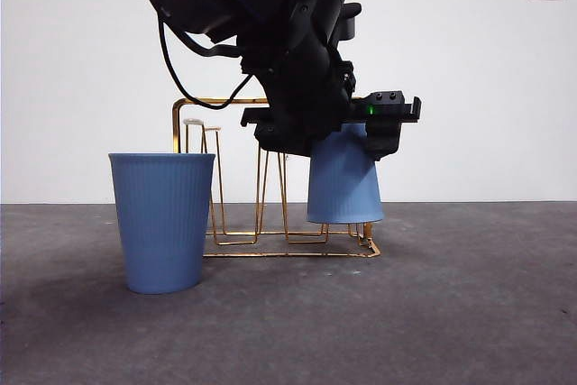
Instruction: Pick up cup 1,put cup 1 in the cup rack,pick up cup 2,put cup 2 in the cup rack
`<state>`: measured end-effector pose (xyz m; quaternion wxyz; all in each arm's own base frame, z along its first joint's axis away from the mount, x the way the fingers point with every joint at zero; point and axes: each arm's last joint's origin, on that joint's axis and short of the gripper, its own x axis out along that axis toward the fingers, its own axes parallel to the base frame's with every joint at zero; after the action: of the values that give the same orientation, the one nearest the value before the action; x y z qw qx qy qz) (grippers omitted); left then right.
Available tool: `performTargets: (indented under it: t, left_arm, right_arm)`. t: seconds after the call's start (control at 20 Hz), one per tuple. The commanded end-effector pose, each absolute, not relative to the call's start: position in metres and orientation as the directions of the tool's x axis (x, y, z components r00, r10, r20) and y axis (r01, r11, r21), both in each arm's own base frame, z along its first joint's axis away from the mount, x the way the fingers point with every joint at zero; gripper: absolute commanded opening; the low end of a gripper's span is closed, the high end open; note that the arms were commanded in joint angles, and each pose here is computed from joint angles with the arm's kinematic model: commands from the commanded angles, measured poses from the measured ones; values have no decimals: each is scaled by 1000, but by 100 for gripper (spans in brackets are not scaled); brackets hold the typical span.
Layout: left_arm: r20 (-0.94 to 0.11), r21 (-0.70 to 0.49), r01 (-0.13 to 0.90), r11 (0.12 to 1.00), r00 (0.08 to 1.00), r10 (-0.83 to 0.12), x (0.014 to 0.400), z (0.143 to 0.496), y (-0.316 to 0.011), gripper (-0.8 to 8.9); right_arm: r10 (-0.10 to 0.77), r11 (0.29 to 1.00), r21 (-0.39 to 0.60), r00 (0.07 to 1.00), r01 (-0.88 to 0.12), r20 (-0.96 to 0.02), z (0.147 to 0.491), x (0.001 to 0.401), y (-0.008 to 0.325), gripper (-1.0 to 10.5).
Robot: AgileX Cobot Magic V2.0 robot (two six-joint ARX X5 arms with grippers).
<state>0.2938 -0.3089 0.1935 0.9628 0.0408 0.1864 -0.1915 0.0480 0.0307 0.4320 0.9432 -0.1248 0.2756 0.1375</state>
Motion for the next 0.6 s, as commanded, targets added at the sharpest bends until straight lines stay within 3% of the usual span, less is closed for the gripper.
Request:
performTargets:
  t: [0.05,0.3,0.5,0.6]
  left_arm:
    - [-424,4,384,923,837,-346,294,179,-309,-8]
    - [-449,-11,388,922,821,-351,295,176,-307,11]
    - [-499,-29,377,926,797,-340,296,171,-302,348]
    - [-521,-38,382,923,781,-345,296,170,-301,356]
  right_arm:
    - [179,931,-163,799,-326,-573,429,48,30,218]
    - [179,931,-164,799,-326,-574,429,48,30,218]
    - [179,930,-166,799,-328,-574,429,48,30,218]
    - [179,930,-166,799,-328,-573,429,48,30,218]
